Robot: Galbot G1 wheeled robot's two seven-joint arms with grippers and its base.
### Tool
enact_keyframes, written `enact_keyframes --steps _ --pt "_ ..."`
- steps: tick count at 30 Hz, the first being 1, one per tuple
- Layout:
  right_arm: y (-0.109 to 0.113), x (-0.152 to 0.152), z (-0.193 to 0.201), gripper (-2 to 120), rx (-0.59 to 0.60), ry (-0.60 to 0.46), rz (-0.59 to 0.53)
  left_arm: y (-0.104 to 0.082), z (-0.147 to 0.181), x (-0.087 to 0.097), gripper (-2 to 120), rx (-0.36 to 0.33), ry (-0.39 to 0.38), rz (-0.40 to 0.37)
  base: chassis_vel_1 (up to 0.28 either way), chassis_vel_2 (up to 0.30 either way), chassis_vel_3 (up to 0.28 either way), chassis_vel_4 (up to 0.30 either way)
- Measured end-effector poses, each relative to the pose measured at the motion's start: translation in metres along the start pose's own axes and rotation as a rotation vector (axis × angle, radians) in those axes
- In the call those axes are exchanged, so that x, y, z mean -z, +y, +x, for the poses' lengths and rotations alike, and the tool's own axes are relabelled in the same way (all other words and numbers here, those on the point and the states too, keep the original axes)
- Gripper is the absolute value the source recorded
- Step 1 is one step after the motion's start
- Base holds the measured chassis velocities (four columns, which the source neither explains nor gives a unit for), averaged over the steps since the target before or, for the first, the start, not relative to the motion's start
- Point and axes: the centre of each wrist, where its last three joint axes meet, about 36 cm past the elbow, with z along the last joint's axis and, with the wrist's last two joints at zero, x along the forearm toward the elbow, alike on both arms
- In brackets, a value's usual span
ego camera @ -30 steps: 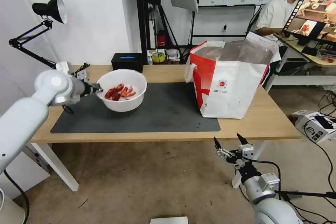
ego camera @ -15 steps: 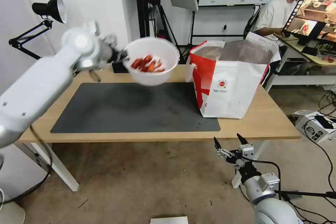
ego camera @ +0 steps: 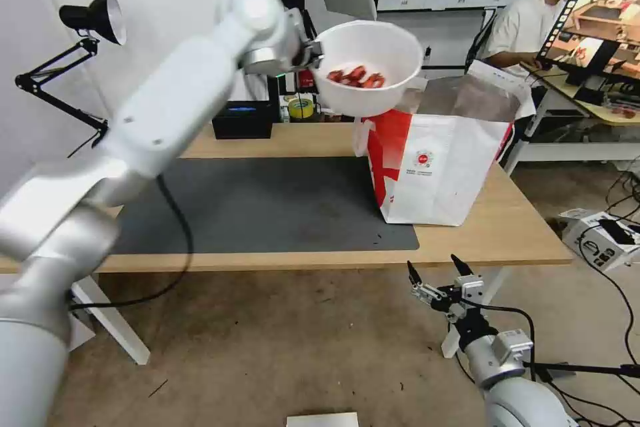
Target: Pick up the trash from the table and place it into the takeout bag.
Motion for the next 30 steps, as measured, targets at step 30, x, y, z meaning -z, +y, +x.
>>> enact_keyframes --steps 30 --pt "0.000 0.000 0.000 100 0.000 0.000 0.000 -0.037 -0.042 -0.133 0 -0.104 -0.212 -0.342 0.000 0.000 0.000 0.000"
